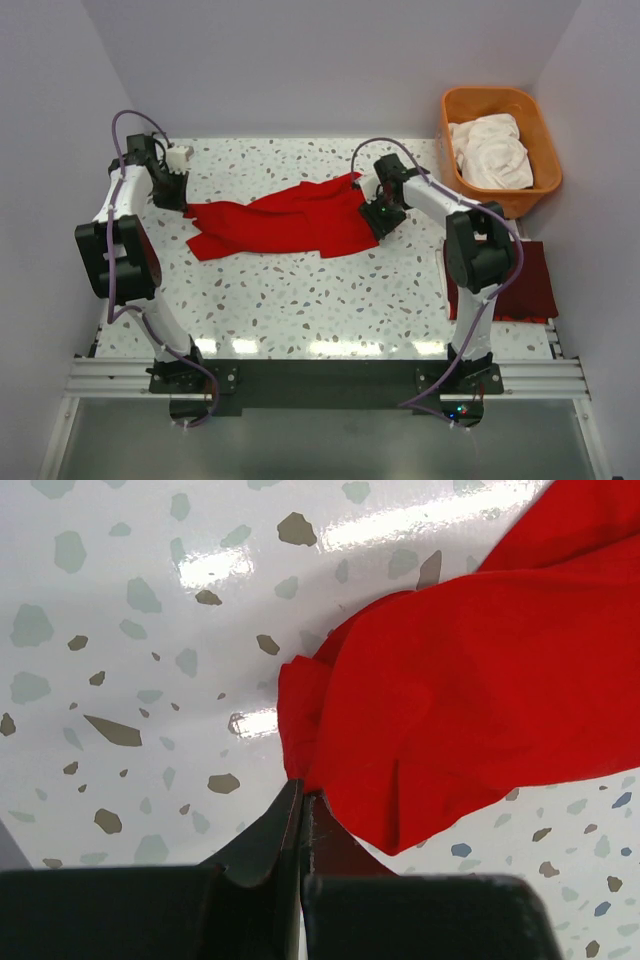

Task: Fold and stack the t-shirts
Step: Flatten the tshirt out

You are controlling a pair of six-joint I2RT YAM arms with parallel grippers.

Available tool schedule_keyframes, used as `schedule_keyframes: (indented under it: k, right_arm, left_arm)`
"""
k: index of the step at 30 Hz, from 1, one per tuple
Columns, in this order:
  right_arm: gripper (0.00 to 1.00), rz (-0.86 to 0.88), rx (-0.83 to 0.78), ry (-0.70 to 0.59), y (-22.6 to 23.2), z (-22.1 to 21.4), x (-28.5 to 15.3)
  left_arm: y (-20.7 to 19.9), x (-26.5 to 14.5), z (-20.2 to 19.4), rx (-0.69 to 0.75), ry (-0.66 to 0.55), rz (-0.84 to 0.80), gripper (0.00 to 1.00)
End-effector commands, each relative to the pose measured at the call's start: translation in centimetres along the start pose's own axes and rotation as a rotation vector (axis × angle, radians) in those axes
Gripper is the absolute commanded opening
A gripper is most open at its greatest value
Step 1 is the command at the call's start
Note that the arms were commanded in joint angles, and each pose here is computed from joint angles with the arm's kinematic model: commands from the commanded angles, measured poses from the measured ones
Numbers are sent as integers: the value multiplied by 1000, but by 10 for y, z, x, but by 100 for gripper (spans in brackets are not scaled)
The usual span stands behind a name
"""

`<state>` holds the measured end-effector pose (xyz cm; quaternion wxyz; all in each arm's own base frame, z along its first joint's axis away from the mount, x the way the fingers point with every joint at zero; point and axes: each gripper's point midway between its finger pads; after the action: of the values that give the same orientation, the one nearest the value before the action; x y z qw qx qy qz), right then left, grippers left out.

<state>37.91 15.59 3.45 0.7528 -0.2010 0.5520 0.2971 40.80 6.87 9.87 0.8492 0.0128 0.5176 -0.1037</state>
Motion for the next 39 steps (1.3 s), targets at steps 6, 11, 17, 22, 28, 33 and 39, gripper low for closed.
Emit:
schedule_keyframes:
  k: [6,11,17,22,28,33,39]
  right_arm:
    - [50,50,186,13,2,-4,-3]
    - [50,127,261,30,16,-11,6]
    - [51,142,352,12,22,-12,20]
    - [51,95,381,-3,14,-10,32]
    - [47,130,419,11,30,-15,40]
    - [41,139,441,21,43,-23,43]
    - [8,123,458,43,43,-29,41]
  left_arm:
    - [-1,-7,14,4,-24,-4,0]
    - [0,-8,13,10,-15,1,0]
    - [-1,-7,11,9,-13,0,0]
    - [0,-7,11,10,-12,1,0]
    - [2,-7,12,15,-9,6,0]
    - [0,-7,10,15,-5,3,0]
    - [0,-7,7,19,1,3,0]
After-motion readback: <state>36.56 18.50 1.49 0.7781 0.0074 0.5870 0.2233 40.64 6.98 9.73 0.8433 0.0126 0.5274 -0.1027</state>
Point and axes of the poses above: each gripper's point midway between its finger pads, its own x axis out along the fingers, its own y axis along the line the jaws close on, z = x × y
